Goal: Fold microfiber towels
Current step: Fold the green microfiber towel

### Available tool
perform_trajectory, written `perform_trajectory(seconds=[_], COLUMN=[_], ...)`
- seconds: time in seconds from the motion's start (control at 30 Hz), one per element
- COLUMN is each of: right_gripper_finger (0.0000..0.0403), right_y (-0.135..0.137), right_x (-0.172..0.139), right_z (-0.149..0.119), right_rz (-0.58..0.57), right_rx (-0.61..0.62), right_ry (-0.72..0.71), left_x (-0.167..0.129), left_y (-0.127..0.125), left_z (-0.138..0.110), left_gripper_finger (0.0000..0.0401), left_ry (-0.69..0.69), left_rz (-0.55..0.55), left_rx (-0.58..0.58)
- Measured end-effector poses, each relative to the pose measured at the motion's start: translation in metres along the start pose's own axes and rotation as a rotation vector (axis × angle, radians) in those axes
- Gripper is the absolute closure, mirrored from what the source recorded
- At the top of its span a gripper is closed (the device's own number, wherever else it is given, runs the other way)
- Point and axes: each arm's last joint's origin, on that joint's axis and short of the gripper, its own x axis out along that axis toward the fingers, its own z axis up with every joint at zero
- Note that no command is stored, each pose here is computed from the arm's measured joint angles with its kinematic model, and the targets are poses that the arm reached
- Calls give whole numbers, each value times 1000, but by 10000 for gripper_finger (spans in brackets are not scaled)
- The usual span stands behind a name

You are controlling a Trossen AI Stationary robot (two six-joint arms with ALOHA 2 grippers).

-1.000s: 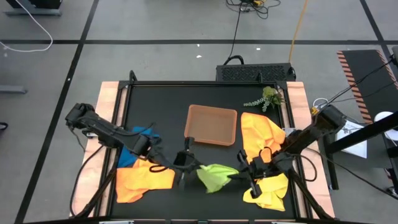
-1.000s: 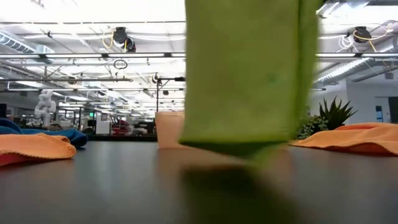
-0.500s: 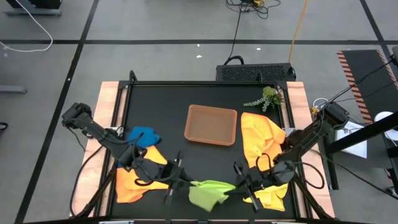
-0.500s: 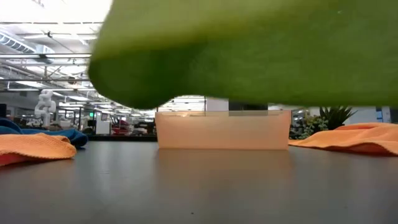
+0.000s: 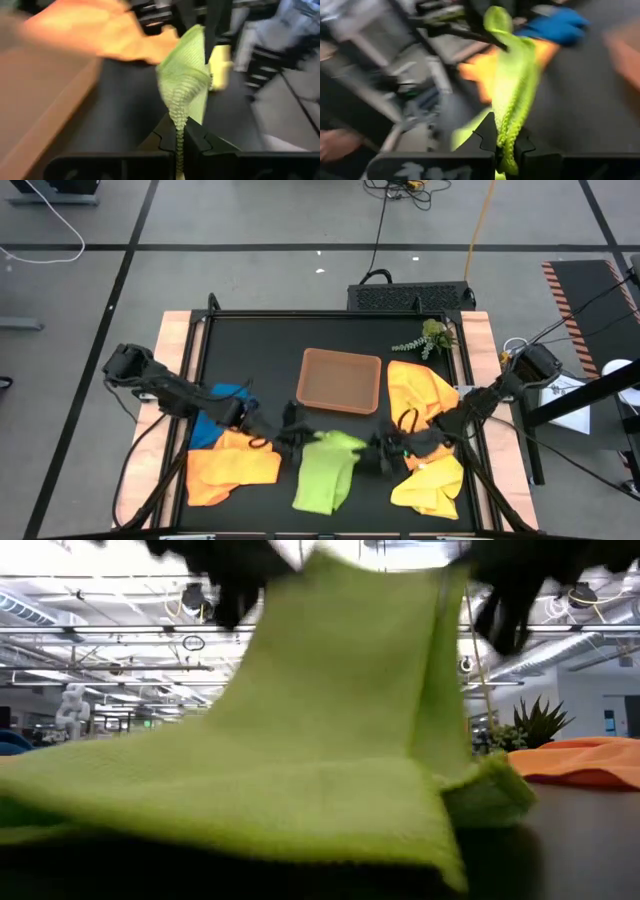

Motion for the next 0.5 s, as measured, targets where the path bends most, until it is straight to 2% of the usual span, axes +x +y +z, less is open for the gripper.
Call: perform_trajectory(seconds=[0.1, 0.2, 0.3, 0.5], right_gripper_finger=[403, 403, 403, 403], right_y=[-41, -70, -87, -107], right_x=[-3, -9, -13, -11], right_z=[-6, -10, -9, 2], right_rz=[-134, -196, -218, -279], right_rx=[75, 114, 129, 76], right_ry=[-16, -23, -41, -40], left_x=[3, 1, -2, -2], left_y=[39, 67, 85, 101], left_z=[-13, -25, -28, -23], left_gripper_finger=[393, 397, 392, 397], left_ry=[-49, -70, -89, -94], left_rz=[60, 72, 66, 134], left_rx=[-60, -81, -78, 44])
